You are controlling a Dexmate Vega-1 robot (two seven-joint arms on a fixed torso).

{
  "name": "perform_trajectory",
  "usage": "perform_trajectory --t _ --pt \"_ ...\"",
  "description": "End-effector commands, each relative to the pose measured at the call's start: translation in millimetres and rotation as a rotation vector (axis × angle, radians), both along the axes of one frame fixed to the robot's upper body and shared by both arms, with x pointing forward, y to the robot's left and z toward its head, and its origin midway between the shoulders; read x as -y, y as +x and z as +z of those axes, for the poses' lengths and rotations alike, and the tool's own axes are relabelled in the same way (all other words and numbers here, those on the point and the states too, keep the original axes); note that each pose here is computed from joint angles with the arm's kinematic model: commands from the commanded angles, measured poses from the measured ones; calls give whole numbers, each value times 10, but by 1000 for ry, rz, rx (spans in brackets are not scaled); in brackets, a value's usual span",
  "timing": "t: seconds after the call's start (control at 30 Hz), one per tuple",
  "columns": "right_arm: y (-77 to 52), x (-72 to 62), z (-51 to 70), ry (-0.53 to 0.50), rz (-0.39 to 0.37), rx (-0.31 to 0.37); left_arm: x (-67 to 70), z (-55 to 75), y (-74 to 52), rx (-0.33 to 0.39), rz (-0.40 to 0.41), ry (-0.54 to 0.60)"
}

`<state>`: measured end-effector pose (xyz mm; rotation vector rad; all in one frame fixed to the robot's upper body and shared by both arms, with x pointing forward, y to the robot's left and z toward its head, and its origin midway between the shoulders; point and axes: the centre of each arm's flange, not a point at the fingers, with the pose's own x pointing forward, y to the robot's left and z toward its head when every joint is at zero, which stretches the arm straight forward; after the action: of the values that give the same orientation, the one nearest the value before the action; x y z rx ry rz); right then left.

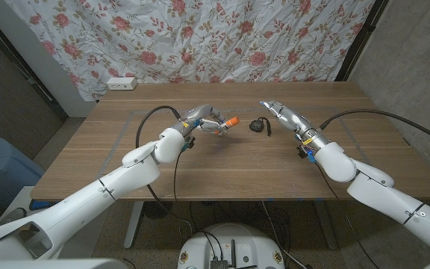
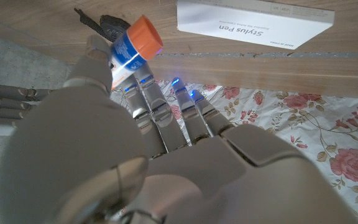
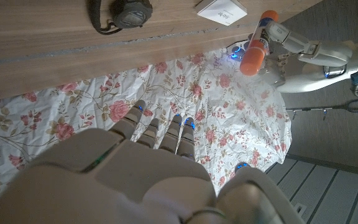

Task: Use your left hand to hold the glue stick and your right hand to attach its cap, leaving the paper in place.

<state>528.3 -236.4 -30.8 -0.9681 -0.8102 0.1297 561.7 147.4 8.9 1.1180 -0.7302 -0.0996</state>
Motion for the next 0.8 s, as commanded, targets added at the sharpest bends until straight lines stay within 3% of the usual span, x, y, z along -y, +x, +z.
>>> perform_trajectory --t 0.03,0.5,0.8 --pt "58 76 11 134 57 -34 -124 75 -103 6 24 64" --pt "157 140 39 245 102 -46 -214 109 -161 -10 44 144" --pt "261 232 18 398 191 -103 -218 127 -131 -12 48 198"
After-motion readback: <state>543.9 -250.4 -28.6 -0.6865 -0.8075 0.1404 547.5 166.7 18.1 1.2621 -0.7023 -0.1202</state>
